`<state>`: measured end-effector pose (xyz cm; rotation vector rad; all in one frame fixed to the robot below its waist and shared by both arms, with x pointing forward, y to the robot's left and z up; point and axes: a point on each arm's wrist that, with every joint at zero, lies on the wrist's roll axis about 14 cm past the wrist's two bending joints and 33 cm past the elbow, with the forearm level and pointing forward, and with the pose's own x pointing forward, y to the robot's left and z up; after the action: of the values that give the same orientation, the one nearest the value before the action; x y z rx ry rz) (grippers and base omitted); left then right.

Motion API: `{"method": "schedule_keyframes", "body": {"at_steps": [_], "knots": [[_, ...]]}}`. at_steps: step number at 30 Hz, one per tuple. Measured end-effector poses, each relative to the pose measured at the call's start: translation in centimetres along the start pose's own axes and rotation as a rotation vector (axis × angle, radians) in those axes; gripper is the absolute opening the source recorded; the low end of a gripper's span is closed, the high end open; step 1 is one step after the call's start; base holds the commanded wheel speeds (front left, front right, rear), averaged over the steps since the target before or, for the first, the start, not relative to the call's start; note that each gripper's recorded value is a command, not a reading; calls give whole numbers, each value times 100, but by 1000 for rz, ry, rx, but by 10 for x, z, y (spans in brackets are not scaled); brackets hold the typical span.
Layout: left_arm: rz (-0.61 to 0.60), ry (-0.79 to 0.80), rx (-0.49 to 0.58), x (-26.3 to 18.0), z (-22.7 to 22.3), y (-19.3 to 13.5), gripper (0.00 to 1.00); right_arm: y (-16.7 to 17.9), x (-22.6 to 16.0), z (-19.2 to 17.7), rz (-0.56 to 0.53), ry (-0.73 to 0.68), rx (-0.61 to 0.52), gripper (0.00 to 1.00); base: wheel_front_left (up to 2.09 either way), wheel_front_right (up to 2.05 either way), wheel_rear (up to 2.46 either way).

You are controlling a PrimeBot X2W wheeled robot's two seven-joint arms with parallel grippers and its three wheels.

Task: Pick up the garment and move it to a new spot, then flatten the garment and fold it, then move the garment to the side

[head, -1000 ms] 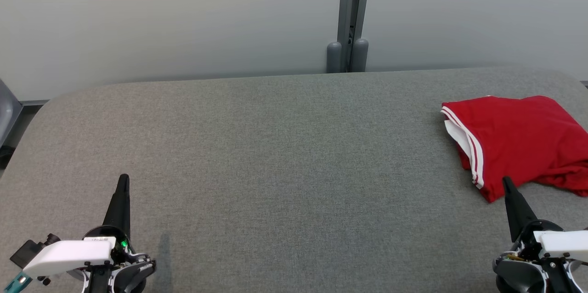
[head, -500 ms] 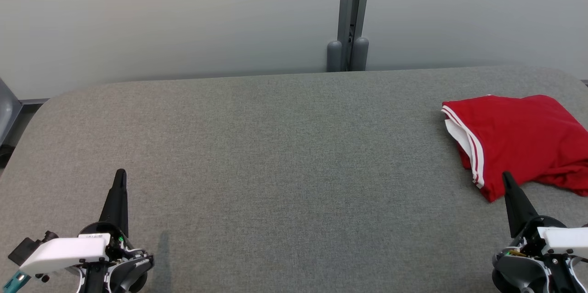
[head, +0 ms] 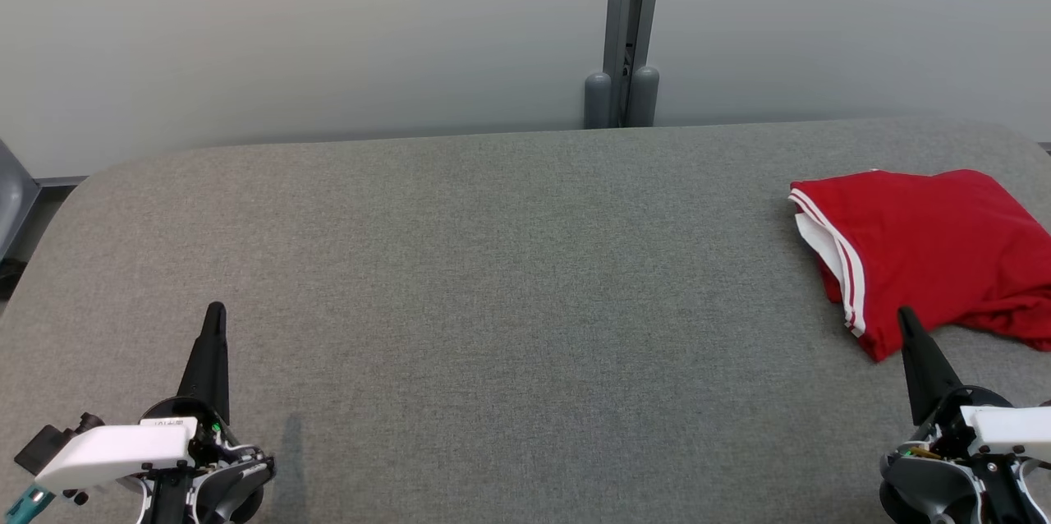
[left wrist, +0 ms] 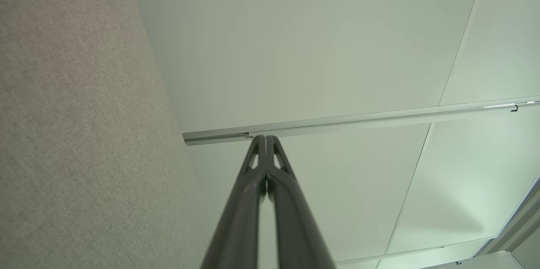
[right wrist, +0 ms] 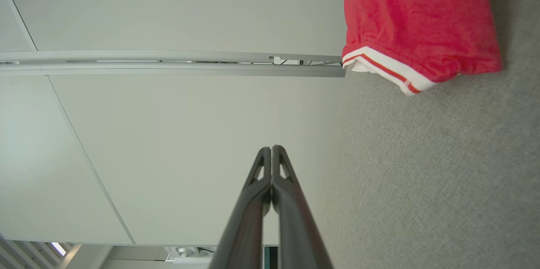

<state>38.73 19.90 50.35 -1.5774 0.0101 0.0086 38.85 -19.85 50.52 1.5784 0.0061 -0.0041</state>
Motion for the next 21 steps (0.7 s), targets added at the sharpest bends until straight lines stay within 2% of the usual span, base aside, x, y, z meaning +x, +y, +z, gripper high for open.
{"method": "schedule_keyframes", "body": {"at_steps": [21], "knots": [[0,0,0,0,0,0,0,0,0,0,0,0,0,0,0,0,0]]}}
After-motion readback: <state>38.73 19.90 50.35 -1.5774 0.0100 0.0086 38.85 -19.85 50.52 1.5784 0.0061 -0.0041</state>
